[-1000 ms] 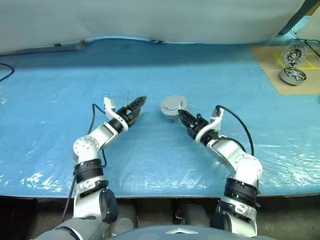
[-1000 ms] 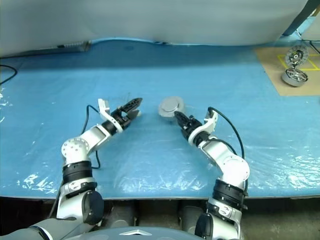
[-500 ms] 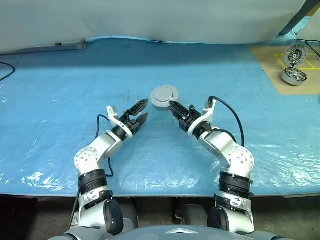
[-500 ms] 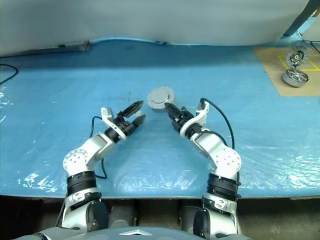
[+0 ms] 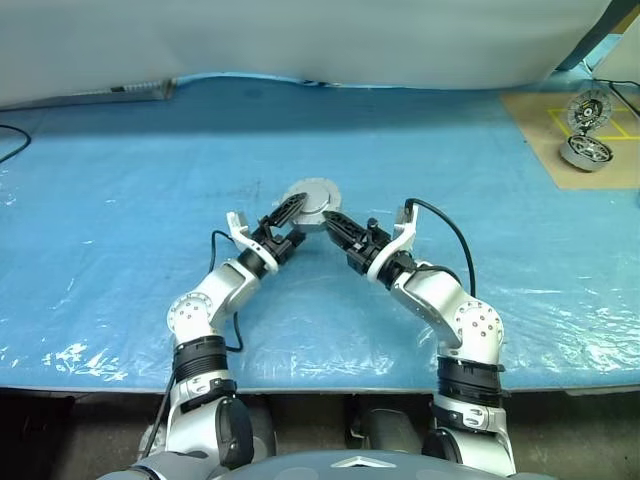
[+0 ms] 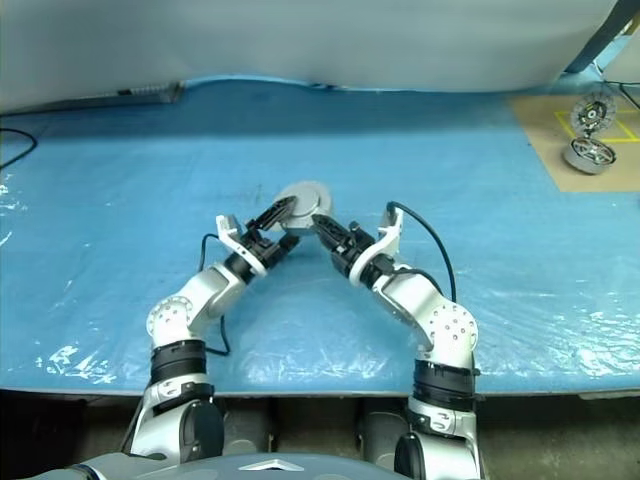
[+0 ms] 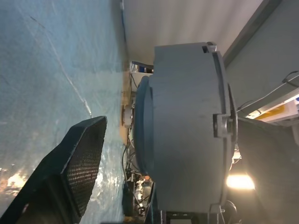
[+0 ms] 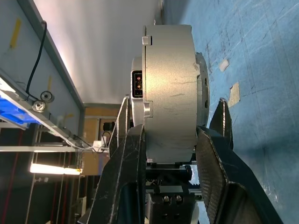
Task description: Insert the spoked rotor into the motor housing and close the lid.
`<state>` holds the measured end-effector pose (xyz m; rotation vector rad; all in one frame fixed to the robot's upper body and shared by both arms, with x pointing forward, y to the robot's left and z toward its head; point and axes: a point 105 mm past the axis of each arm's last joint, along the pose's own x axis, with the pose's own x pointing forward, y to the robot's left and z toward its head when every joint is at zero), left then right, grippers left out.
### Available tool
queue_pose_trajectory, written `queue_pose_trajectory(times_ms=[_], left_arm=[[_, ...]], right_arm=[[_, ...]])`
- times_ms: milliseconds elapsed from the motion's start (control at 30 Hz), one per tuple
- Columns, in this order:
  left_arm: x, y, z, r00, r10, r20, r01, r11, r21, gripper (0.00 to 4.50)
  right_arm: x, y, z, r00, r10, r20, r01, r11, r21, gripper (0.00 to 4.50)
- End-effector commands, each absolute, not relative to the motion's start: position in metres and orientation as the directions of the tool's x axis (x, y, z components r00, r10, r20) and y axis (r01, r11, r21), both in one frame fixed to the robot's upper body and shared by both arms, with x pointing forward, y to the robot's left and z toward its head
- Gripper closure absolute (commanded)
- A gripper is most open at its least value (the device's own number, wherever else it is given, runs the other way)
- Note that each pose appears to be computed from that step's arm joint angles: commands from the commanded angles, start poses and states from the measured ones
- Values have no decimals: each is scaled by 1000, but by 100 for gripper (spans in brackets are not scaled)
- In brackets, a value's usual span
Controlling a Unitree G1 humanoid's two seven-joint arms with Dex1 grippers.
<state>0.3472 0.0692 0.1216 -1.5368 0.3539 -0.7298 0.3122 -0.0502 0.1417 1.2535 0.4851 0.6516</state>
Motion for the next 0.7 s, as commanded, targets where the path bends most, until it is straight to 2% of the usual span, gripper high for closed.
queue_pose_trajectory(times_ms=[33, 133, 167, 267, 367, 467, 567, 667, 700], left_arm=[[343, 63, 133, 710, -639, 295, 240, -174, -955, 90], [341, 62, 133, 702, -646, 300, 240, -182, -953, 195], [341, 63, 133, 702, -646, 300, 240, -182, -953, 212], [342, 68, 131, 710, -645, 283, 238, -159, -958, 212], [349, 79, 131, 737, -629, 248, 245, -94, -965, 212], [363, 91, 131, 774, -599, 205, 244, -16, -970, 212], [381, 104, 127, 808, -573, 136, 226, 88, -970, 212], [393, 114, 125, 825, -556, 101, 216, 145, -965, 212], [397, 116, 124, 830, -552, 84, 209, 169, -963, 212]], right_arm=[[302, -46, 169, 692, 711, 127, -277, 98, 956, 337], [301, -46, 167, 694, 711, 111, -272, 117, 955, 337], [302, -47, 165, 696, 711, 98, -273, 136, 952, 337], [305, -51, 159, 715, 698, 44, -314, 264, 912, 337], [313, -60, 142, 752, 652, -91, -384, 547, 744, 337], [321, -72, 137, 796, 595, -110, -410, 664, 625, 226], [323, -80, 131, 819, 557, -137, -479, 795, 371, 122], [325, -86, 120, 840, 522, -146, -479, 841, 251, 19], [326, -88, 115, 850, 505, -150, -469, 855, 223, 0]])
